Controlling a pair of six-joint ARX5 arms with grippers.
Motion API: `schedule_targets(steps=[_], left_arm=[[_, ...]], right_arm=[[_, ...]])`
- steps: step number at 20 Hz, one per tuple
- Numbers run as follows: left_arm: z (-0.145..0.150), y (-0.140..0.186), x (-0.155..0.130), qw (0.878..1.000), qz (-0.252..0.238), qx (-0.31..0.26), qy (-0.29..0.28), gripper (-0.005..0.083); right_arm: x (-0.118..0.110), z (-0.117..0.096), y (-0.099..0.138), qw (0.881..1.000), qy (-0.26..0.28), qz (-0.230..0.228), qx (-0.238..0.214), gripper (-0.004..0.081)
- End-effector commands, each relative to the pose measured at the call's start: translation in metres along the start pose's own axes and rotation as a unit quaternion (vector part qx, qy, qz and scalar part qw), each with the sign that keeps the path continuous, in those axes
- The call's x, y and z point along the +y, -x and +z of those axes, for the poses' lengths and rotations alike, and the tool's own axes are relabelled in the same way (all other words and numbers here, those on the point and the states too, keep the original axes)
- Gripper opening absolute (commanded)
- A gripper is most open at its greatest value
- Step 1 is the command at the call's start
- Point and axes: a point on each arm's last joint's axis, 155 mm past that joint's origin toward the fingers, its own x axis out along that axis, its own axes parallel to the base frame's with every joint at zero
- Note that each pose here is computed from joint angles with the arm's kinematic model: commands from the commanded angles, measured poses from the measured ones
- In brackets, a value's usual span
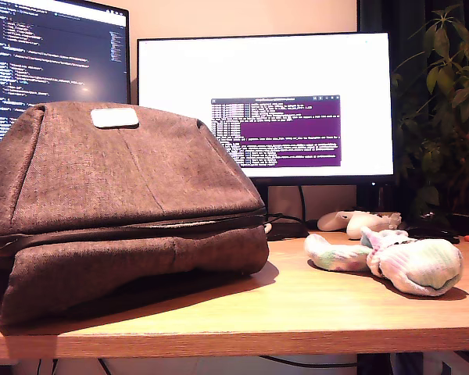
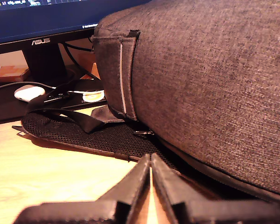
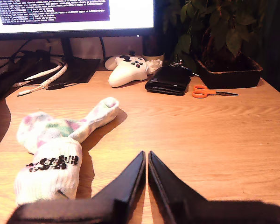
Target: Pack the pair of socks inside the grey Google backpack
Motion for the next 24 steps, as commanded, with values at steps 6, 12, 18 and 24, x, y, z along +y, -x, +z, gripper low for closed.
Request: schedule_targets(steps=[6,12,18,24], left_arm=[[-0.009,-0.001,0.0,1.0,-0.001,0.01,0.002,-0.0011],[0.0,-0.001,-0.004,1.0,-0.012,-0.009,0.007,-0.0011],[0.041,0.009,-0.037,0.992,-0.101,-0.069,0.022,-0.0019],[0.07,0.021,-0.056,0.983,-0.145,-0.112,0.031,-0.0019]], right_arm=[[0.0,-0.001,0.0,1.0,0.0,0.0,-0.002,-0.001],[0.0,0.0,0.0,1.0,-0.001,0.001,-0.004,-0.001],[0.011,0.017,0.001,0.997,-0.057,0.033,-0.035,-0.001],[0.015,0.035,0.006,0.995,-0.077,0.045,-0.052,-0.0012]])
